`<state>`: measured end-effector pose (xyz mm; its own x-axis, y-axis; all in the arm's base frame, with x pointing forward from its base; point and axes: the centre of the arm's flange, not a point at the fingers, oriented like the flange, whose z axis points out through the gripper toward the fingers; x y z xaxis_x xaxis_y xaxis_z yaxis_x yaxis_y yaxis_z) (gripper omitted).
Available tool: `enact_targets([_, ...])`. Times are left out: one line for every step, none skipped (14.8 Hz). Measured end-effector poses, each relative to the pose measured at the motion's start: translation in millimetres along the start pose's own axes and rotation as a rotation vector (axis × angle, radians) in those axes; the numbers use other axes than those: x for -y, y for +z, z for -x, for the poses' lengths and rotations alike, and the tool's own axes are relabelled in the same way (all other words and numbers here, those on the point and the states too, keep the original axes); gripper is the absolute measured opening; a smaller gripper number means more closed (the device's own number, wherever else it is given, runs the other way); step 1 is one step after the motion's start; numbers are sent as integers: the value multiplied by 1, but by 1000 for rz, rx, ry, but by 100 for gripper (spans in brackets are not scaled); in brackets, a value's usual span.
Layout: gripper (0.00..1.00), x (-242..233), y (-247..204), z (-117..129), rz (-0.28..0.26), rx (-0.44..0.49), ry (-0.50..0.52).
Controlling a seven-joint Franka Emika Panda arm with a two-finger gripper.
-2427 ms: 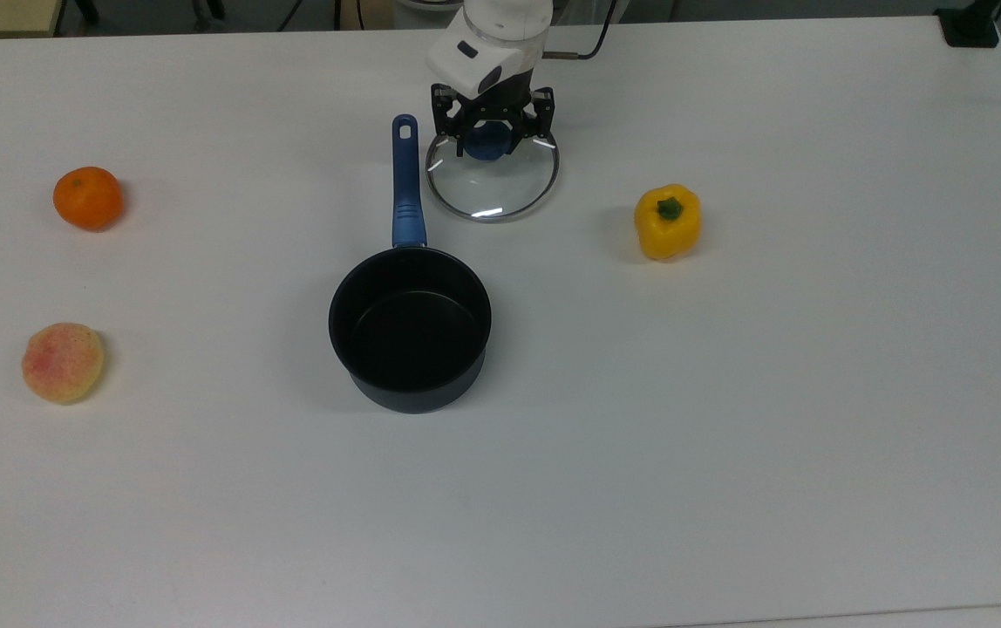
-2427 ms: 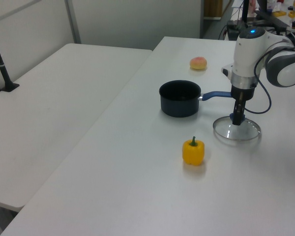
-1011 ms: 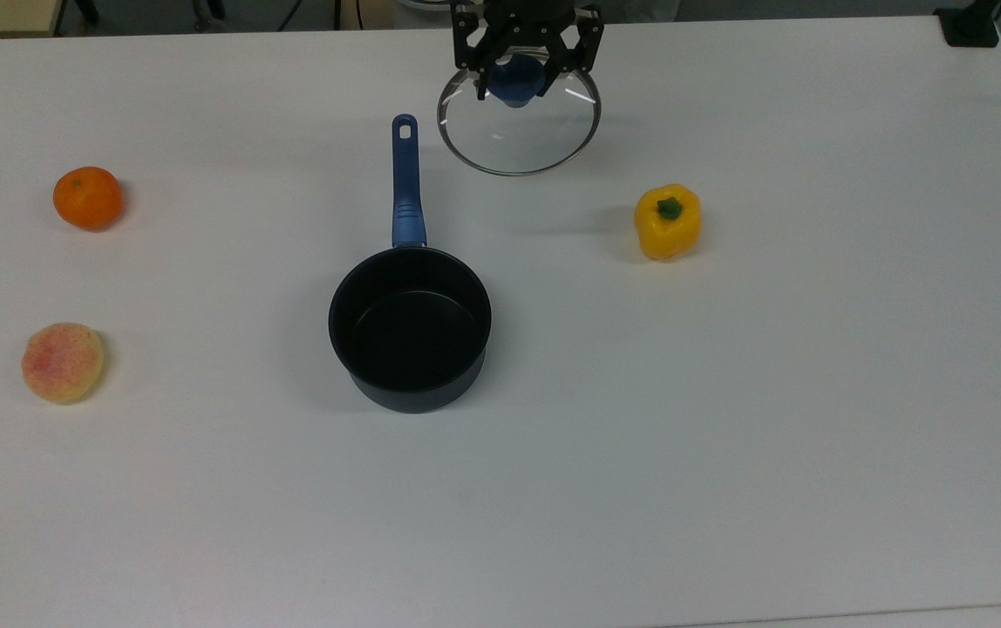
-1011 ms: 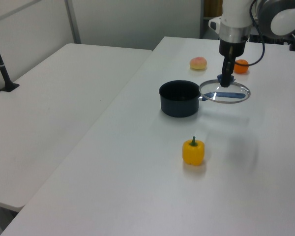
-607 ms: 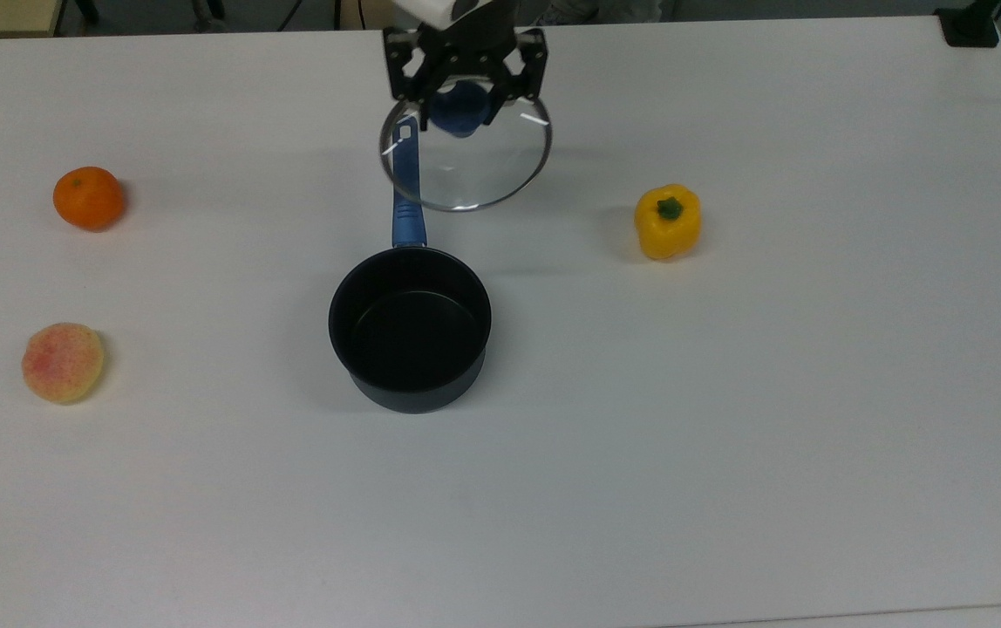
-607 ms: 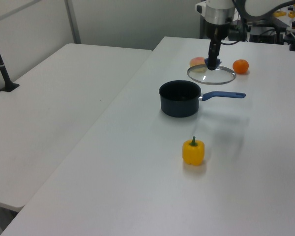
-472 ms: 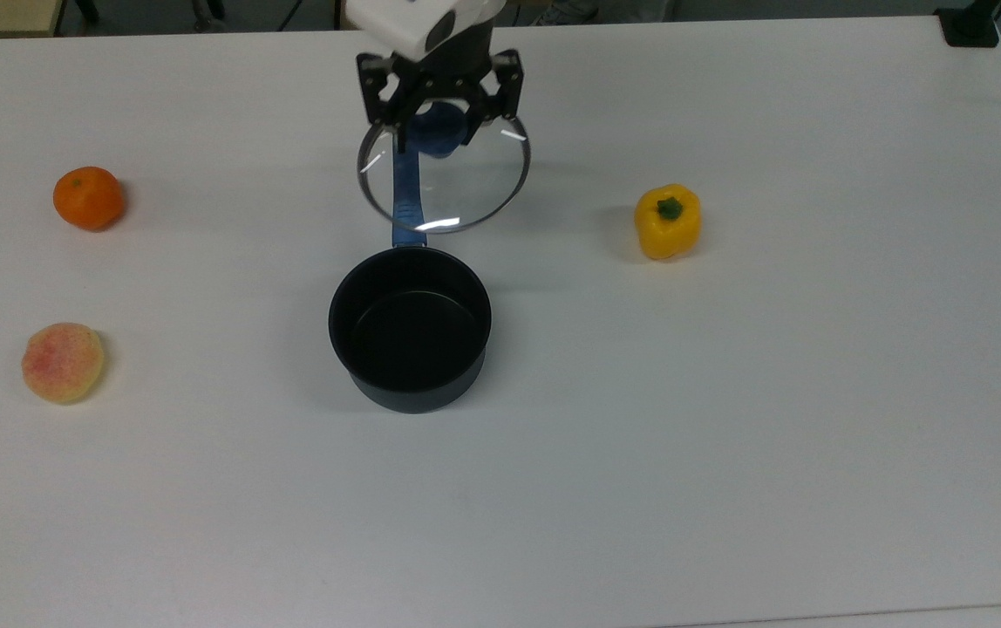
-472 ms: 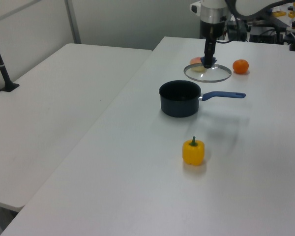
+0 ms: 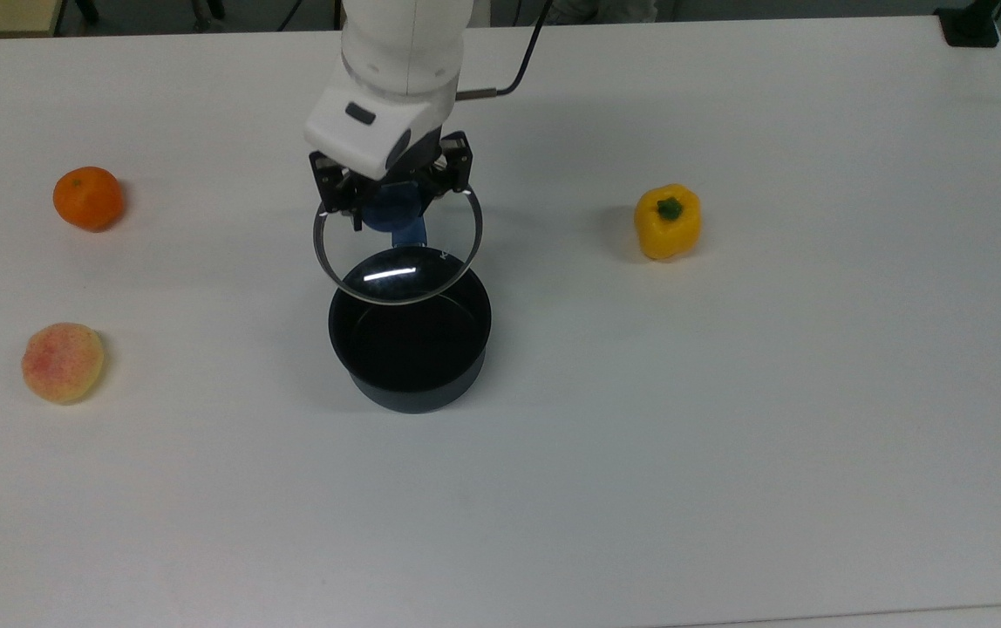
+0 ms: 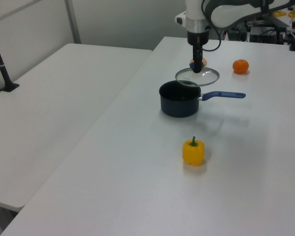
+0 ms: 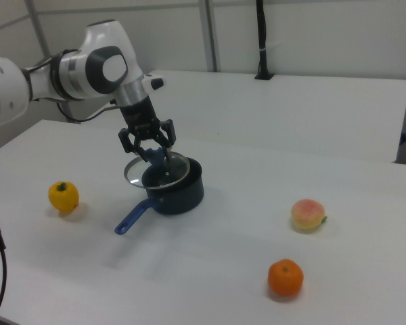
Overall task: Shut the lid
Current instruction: 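Carry the glass lid over the dark blue saucepan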
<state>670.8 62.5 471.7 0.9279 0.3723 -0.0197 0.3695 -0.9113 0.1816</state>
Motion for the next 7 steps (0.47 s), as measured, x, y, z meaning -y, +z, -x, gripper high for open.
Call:
enact_targets([62,0,6,-5,5,0,-8])
enact_targets([62,1,12,-10,10,-7,-16])
enact_targets([62,1,15,-14,12,-16,-20])
enact_targets([62,2,18,-17,15,-29,-23])
enact_targets([62,3,21,-20,18,-39,-28])
enact_targets([62,6,25,-23,22,-43,-34])
enact_targets([62,10,31,-28,30,-51,-45])
